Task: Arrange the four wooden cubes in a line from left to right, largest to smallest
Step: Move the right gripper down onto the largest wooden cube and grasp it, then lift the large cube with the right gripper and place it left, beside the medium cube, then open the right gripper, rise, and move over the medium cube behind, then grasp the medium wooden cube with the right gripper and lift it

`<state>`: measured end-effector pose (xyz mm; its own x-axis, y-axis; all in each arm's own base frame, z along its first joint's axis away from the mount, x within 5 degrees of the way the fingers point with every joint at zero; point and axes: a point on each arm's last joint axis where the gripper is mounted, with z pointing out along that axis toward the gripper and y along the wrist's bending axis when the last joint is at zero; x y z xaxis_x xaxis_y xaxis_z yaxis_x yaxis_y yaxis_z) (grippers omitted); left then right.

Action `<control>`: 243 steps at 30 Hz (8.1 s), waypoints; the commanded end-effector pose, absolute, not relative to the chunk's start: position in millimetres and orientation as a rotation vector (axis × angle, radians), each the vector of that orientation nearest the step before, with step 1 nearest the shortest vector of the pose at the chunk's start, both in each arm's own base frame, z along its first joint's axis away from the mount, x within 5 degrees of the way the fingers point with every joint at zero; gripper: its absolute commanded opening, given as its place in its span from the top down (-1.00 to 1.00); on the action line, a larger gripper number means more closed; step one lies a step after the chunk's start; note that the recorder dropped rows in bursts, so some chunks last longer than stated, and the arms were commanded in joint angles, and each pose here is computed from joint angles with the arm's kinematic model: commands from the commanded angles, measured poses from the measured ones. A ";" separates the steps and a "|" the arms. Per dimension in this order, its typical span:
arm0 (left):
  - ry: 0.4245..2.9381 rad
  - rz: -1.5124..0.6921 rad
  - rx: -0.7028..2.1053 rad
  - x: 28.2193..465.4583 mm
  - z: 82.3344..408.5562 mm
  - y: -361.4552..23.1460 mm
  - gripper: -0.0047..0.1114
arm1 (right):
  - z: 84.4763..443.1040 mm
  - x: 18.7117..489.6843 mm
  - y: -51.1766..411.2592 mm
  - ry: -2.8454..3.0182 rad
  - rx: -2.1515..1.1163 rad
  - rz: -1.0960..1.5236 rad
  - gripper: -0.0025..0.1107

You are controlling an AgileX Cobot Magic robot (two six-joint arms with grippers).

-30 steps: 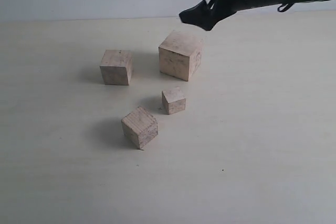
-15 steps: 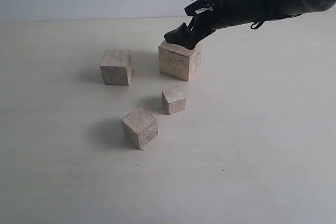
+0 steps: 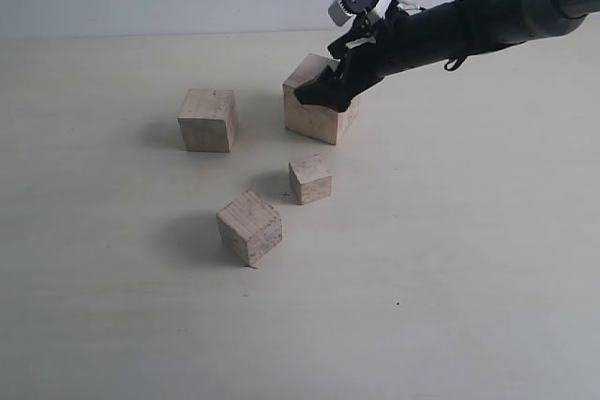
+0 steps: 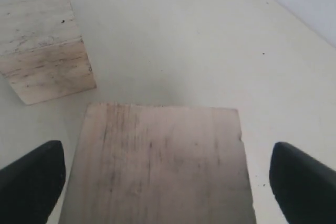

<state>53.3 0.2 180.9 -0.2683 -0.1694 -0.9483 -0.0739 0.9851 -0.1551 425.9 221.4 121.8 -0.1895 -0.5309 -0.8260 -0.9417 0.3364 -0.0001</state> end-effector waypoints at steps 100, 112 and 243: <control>1.834 -0.088 -0.175 53.2 180.9 0.4 0.92 | 128.2 335.6 359.0 1.608 -1.920 0.867 -0.82; 1.834 -0.088 -0.175 53.2 180.9 0.4 0.92 | 174.0 333.4 357.3 1.582 -1.854 0.854 -0.88; 1.834 -0.088 -0.175 53.2 180.9 0.4 0.92 | 146.6 363.4 426.4 2.628 -0.193 0.397 -0.40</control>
<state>53.3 0.2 180.9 -0.2683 -0.1694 -0.9483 -0.0739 0.9851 -0.1551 361.5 424.7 140.7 -0.8934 -0.0645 -0.4447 -0.1839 0.9554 0.2310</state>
